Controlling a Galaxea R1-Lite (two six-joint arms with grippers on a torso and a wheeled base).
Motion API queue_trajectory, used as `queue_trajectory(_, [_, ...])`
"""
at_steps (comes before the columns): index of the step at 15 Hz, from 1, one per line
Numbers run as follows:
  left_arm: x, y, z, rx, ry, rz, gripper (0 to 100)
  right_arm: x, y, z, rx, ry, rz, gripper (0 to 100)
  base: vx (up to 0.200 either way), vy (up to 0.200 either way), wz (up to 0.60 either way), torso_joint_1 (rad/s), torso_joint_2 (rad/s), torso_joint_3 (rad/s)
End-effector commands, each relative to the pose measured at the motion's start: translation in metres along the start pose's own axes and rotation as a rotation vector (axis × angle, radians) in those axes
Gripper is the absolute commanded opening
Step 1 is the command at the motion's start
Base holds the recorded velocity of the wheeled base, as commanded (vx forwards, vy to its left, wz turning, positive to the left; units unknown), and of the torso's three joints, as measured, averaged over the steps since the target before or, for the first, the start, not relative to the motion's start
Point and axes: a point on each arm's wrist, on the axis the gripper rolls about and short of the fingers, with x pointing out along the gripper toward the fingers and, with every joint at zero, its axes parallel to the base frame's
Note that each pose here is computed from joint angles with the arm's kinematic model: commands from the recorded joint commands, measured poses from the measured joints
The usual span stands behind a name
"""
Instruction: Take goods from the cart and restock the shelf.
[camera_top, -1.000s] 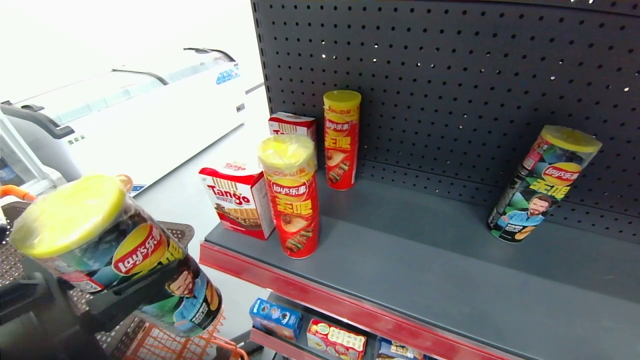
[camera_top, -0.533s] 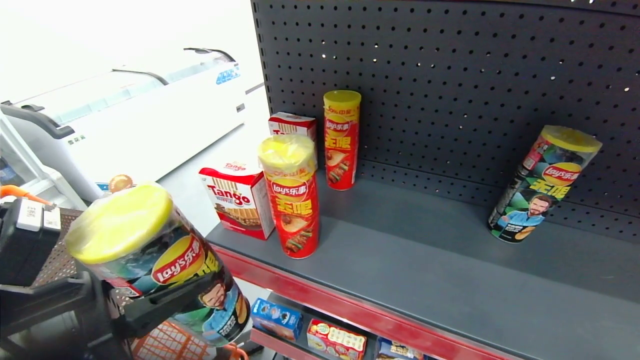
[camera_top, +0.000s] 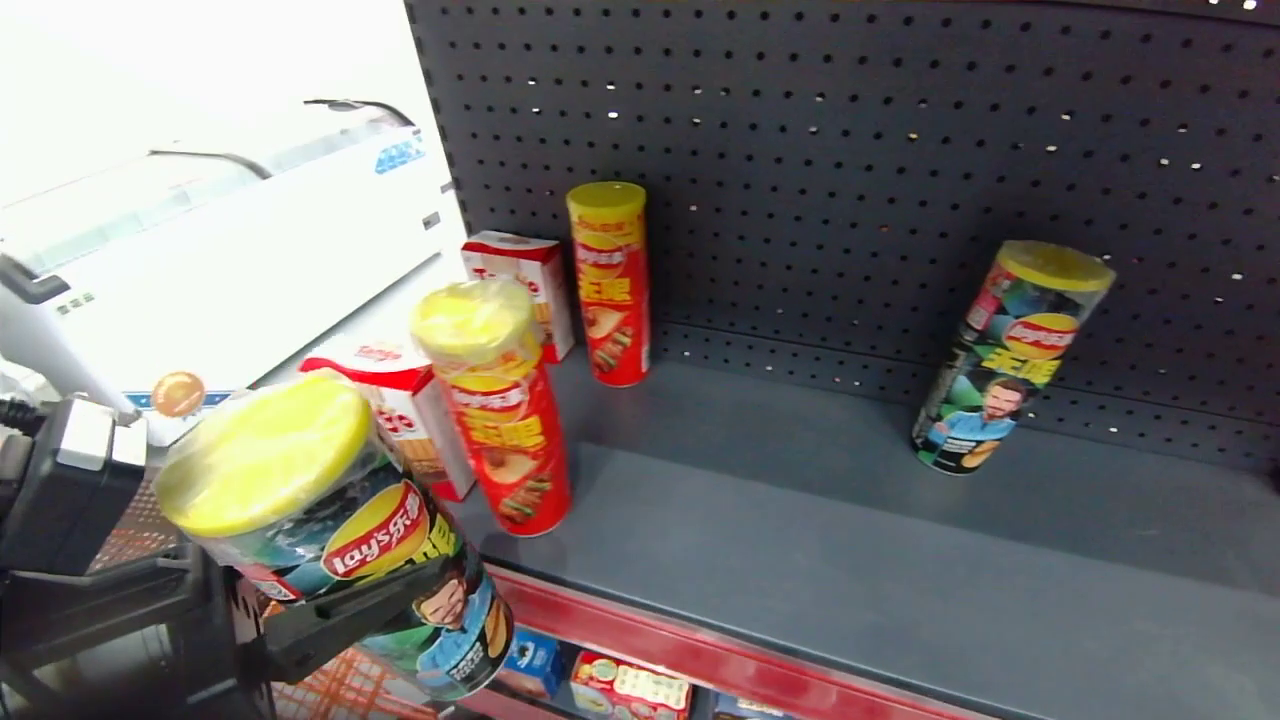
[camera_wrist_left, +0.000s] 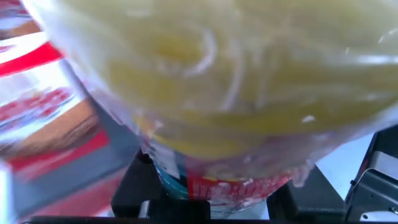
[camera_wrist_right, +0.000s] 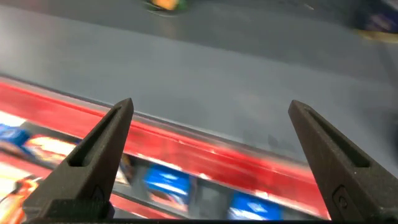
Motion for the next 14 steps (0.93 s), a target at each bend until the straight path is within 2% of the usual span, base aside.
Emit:
queue_trajectory(1, [0.0010,0.0005,-0.0005,-0.001,0.002,0.000,0,0.0000,0.0000,0.0001,-0.001,-0.001,0.000,100,0.000,0.000,-0.60,0.007,0.01,-0.002])
queue_trajectory(10, [-0.0004,0.0010,-0.0004,-0.002,0.000,0.009,0,0.0000,0.0001,0.0001,-0.002,-0.001,0.003,100,0.000,0.000,0.00,0.000,0.00,0.000])
queue_trajectory(14, [-0.0006,0.0008,-0.0017,-0.004,0.004,0.009,0,0.0000,0.0001,0.0001,-0.001,-0.001,0.003,100,0.000,0.000,-0.60,-0.004,0.00,0.006])
